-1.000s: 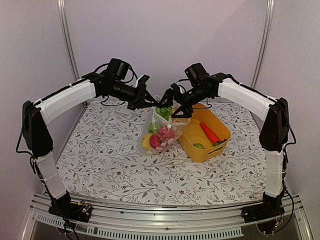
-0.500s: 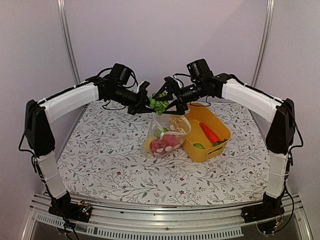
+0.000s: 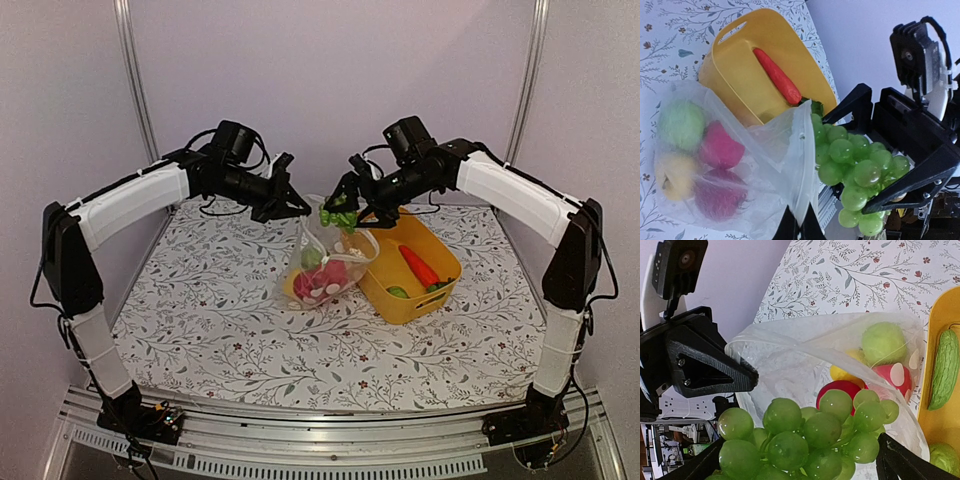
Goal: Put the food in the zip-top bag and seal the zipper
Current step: Place the fake fruit in the zipper food storage bag.
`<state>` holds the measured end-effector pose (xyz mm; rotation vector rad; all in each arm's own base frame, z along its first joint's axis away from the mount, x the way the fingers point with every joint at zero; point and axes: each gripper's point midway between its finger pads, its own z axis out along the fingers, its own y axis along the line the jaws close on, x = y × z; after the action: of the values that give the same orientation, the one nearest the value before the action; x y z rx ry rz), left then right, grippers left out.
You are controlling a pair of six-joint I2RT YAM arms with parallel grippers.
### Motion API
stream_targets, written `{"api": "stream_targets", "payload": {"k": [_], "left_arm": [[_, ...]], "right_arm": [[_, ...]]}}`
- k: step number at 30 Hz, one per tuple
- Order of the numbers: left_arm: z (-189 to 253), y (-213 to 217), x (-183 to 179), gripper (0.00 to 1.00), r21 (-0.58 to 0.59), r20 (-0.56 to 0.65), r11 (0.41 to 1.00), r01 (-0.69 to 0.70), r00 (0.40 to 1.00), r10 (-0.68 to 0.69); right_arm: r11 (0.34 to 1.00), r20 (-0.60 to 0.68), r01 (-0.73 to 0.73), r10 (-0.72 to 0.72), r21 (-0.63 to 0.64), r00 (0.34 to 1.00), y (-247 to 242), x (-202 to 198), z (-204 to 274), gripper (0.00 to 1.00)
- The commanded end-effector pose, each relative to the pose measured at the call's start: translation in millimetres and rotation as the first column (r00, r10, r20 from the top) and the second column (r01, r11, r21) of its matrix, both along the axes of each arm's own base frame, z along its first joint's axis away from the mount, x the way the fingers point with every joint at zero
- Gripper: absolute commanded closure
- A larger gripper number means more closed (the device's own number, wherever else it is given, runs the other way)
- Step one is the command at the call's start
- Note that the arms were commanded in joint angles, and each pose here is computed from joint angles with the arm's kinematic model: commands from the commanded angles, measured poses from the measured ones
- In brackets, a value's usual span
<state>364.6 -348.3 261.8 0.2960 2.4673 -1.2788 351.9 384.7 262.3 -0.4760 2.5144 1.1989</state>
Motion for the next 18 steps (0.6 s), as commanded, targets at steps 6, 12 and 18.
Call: {"api": "stream_targets", "payload": {"k": [6,12,18], "left_arm": [[41.4,-30.1,-12.6,1.0,-0.12,0.114,0.988,0.102,0.989,-0.089],[39.8,-35.0,-14.9,1.0,-0.13,0.106,0.984,0.124,0.988,-0.111],[38.8,-37.7,-18.4,1.0,-0.143,0.102,0.979,0.145,0.986,-0.132]], "right_arm": [[0.99,0.026,0.141,-0.141,-0.013,0.99,-1.5,25.8,-10.6,0.01],[0.98,0.006,0.198,-0.198,0.023,0.98,3.7,37.5,-9.8,0.04],[0.975,-0.019,0.219,-0.219,0.027,0.976,7.6,42.8,-17.0,0.05]]}}
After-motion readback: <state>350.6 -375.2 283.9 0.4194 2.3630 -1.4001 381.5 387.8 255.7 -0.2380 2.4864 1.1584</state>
